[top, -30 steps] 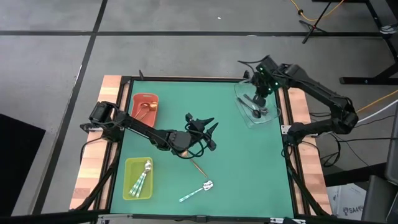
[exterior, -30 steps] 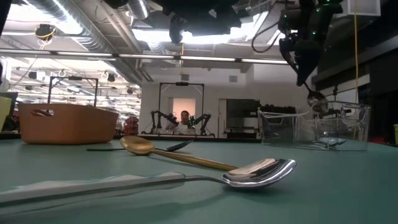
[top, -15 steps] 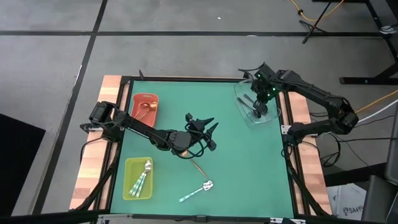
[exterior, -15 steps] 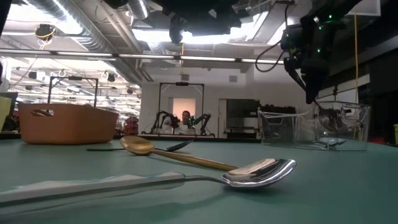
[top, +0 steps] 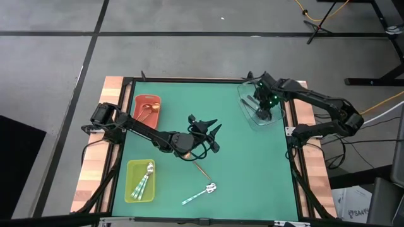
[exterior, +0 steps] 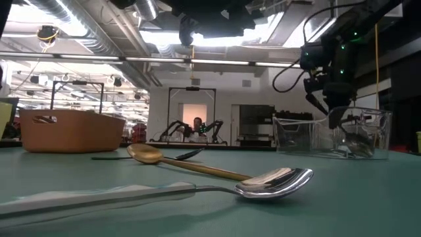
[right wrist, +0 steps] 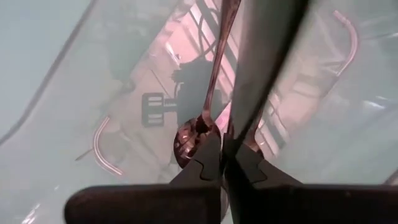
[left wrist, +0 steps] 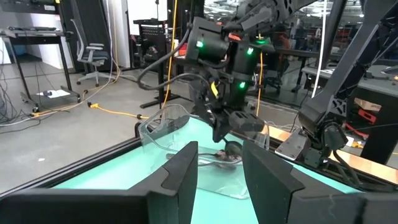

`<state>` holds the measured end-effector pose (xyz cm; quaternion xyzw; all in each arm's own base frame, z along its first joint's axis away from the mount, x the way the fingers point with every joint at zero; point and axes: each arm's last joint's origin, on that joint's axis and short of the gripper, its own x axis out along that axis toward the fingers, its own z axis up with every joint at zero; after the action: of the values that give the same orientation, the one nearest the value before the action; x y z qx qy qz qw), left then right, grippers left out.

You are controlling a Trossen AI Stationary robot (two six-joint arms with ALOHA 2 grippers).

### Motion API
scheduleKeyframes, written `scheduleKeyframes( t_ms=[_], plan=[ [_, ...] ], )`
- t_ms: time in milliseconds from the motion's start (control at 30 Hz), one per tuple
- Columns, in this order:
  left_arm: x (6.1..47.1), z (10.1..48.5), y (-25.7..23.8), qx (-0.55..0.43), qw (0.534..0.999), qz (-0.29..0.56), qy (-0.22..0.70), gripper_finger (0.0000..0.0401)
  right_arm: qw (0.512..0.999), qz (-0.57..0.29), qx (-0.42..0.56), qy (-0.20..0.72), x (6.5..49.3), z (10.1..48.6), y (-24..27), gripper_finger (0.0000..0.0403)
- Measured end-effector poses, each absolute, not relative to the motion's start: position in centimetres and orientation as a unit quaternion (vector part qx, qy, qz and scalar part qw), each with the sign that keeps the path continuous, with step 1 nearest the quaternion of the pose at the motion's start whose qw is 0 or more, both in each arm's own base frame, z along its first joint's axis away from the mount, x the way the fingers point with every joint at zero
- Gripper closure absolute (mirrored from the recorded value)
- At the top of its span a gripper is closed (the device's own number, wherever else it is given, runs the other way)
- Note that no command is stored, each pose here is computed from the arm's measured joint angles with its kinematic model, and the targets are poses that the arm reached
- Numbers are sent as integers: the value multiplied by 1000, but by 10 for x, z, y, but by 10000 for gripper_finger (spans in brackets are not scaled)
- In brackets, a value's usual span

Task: Sort silverware by color (type)
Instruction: Put the black spoon into the transparent bin

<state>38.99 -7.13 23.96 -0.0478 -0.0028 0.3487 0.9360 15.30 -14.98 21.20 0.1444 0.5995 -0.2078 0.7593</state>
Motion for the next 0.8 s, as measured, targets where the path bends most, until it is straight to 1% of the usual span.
scheduleKeyframes(
  t_ms=[133, 800],
  plan=[
    [390, 240, -71, -48, 936, 349, -3, 282, 759, -208, 144, 599, 152, 206, -149, 403],
    [390, 240, -71, -48, 936, 349, -3, 282, 796, -232, 115, 547, 155, 179, -152, 403]
  ],
)
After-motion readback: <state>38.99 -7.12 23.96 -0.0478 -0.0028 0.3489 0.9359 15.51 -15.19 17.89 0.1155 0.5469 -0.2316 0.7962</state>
